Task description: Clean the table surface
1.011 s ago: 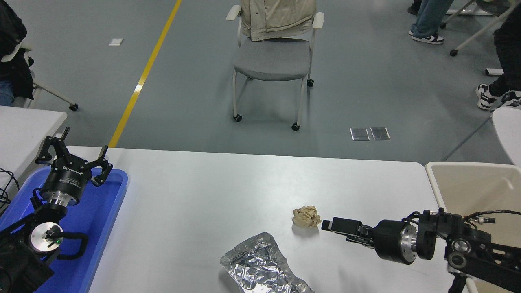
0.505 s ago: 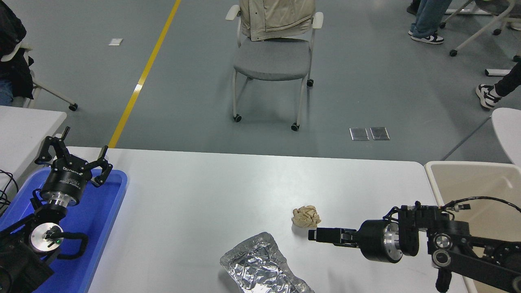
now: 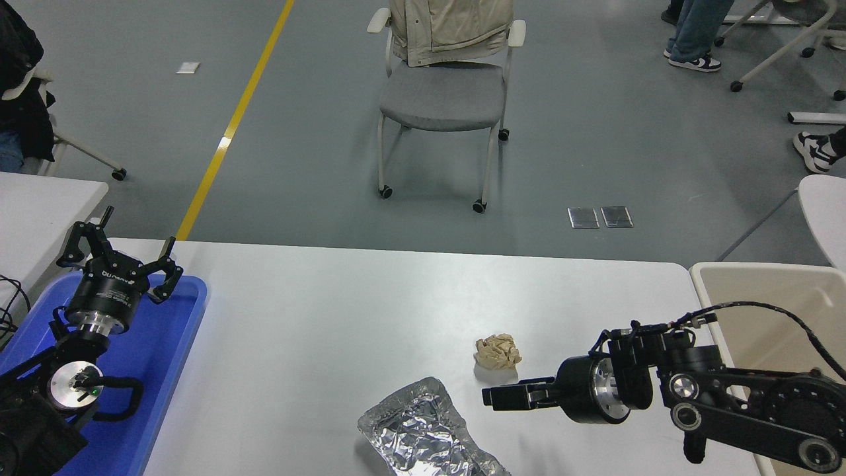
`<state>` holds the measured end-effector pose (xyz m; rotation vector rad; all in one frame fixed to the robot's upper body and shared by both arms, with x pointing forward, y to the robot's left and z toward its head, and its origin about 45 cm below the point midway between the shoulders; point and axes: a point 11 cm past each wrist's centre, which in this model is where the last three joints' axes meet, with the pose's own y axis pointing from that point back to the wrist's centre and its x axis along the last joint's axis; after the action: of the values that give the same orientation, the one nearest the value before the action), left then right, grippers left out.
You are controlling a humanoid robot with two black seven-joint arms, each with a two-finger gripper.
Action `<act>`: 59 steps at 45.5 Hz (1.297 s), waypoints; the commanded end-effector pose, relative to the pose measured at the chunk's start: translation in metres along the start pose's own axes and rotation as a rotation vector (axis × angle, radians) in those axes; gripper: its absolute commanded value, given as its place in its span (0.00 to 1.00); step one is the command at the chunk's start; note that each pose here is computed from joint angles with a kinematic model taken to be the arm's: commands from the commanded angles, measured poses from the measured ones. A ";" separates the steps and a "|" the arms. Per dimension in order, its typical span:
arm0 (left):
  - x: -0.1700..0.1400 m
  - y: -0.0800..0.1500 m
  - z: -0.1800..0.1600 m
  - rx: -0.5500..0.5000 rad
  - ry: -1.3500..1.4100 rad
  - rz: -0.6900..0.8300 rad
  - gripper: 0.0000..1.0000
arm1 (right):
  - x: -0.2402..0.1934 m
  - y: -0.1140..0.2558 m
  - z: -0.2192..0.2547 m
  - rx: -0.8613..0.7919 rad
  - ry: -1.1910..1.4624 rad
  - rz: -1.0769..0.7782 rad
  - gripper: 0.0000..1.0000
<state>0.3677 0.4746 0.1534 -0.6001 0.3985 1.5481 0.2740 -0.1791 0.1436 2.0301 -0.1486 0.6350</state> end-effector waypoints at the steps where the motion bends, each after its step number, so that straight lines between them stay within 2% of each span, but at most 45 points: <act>1: 0.000 0.000 0.000 0.000 0.000 0.000 1.00 | -0.014 -0.011 0.003 -0.046 0.105 -0.030 0.98; 19: 0.000 0.000 0.000 0.000 0.000 0.000 1.00 | -0.043 -0.035 -0.021 0.004 0.146 -0.120 0.97; 39: 0.000 0.000 0.000 0.000 0.000 0.000 1.00 | -0.046 -0.049 -0.013 -0.024 0.142 -0.132 0.98; 59: 0.000 0.000 0.000 0.000 0.000 0.000 1.00 | -0.065 -0.063 -0.028 0.020 0.132 -0.176 0.96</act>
<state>0.3677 0.4746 0.1534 -0.6002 0.3985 1.5482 0.2383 -0.1403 0.0802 1.9672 0.0872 0.6685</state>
